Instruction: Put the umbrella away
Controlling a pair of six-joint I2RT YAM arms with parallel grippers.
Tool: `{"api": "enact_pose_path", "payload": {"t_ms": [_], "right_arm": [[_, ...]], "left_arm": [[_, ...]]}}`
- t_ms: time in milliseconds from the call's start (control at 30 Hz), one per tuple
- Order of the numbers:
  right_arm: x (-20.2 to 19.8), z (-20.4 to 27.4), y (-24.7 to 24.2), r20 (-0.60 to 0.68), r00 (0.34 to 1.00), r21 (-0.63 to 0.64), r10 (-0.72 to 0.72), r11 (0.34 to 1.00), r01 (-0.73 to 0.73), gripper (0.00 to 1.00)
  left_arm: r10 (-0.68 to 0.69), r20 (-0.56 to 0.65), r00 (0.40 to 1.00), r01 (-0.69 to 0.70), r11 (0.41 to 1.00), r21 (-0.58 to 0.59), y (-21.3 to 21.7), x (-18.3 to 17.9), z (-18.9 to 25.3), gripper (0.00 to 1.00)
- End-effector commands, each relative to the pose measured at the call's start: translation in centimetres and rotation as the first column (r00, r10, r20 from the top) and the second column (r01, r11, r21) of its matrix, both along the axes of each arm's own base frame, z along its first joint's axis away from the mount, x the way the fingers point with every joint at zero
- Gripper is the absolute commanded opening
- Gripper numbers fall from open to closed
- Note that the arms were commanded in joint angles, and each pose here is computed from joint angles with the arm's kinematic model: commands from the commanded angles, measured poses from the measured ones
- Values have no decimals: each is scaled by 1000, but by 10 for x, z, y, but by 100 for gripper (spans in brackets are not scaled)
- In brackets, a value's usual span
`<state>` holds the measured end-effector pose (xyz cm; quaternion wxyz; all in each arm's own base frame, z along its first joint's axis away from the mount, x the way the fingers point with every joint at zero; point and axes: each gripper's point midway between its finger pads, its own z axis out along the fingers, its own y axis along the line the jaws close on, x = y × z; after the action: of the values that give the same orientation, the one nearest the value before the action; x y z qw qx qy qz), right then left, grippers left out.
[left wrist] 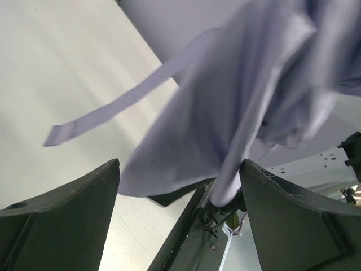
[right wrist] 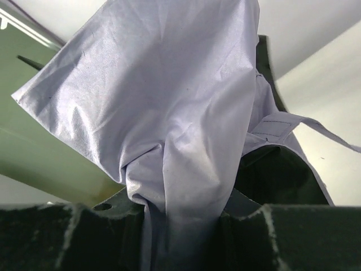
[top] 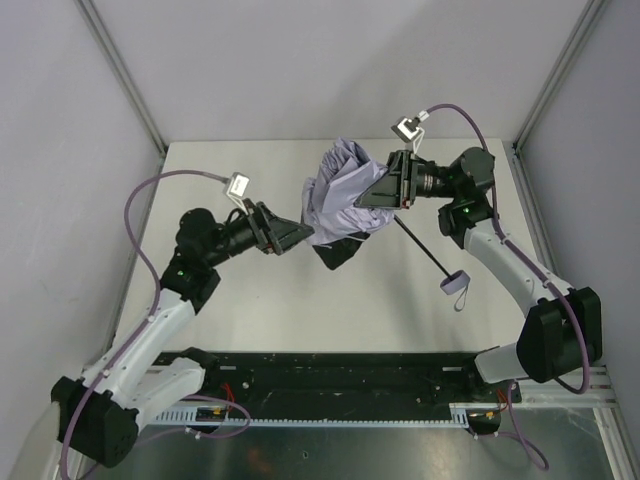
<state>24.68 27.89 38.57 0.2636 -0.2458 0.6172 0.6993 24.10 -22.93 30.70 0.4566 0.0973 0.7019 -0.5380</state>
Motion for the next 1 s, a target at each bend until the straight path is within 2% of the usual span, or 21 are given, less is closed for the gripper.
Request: {"api": "enact_pose_path", "payload": {"t_ms": [0, 67, 100, 200, 333, 400, 467, 533, 633, 700, 767, 833, 900, 967], "right_arm": [[-32, 46, -10, 69, 995, 82, 65, 994, -71, 0], [-34, 48, -11, 74, 995, 83, 61, 994, -67, 0], [-34, 48, -12, 83, 995, 81, 53, 995, -59, 0], [-28, 44, -13, 99, 995, 62, 15, 998, -22, 0], [-25, 37, -13, 96, 995, 37, 7, 999, -10, 0], [-27, 37, -14, 107, 994, 33, 7, 999, -10, 0], [-22, 35, -18, 122, 992, 26, -15, 1000, 12, 0], [-9, 29, -25, 145, 987, 5, -74, 997, 74, 0], [37, 6, -38, 208, 937, -106, -281, 946, 307, 0], [68, -14, -50, 317, 856, -225, -409, 844, 487, 0], [97, -31, -66, 447, 759, -318, -473, 710, 629, 0], [123, -41, -85, 551, 665, -354, -504, 581, 733, 0], [148, -43, -99, 692, 554, -354, -464, 451, 819, 0], [167, -46, -106, 832, 435, -330, -345, 323, 887, 0]], "left_arm": [[57, -42, 997, -59, 998, -39, -10, 18, -8, 90], [25, -46, 999, -27, 999, -47, -23, 18, -9, 87], [9, -54, 998, -11, 999, -47, -32, 18, -10, 81], [-12, -142, 990, 7, 999, -35, -56, 25, -29, 61], [3, -281, 960, -7, 1000, -12, -76, 39, -62, 23], [15, -315, 949, -18, 1000, -5, -80, 43, -71, 14], [22, -330, 944, -22, 1000, 3, -82, 46, -77, 20], [59, -345, 937, -55, 998, 21, -74, 45, -86, 37], [151, -367, 918, -138, 989, 60, -47, 38, -106, 56], [207, -370, 906, -197, 978, 65, -25, 28, -115, 61], [251, -375, 892, -247, 967, 60, -5, 13, -124, 60], [275, -382, 883, -285, 958, 31, 11, 0, -129, 59], [280, -371, 885, -304, 952, -7, 21, -11, -125, 59], [280, -356, 892, -310, 950, -30, 27, -19, -118, 59]]}}
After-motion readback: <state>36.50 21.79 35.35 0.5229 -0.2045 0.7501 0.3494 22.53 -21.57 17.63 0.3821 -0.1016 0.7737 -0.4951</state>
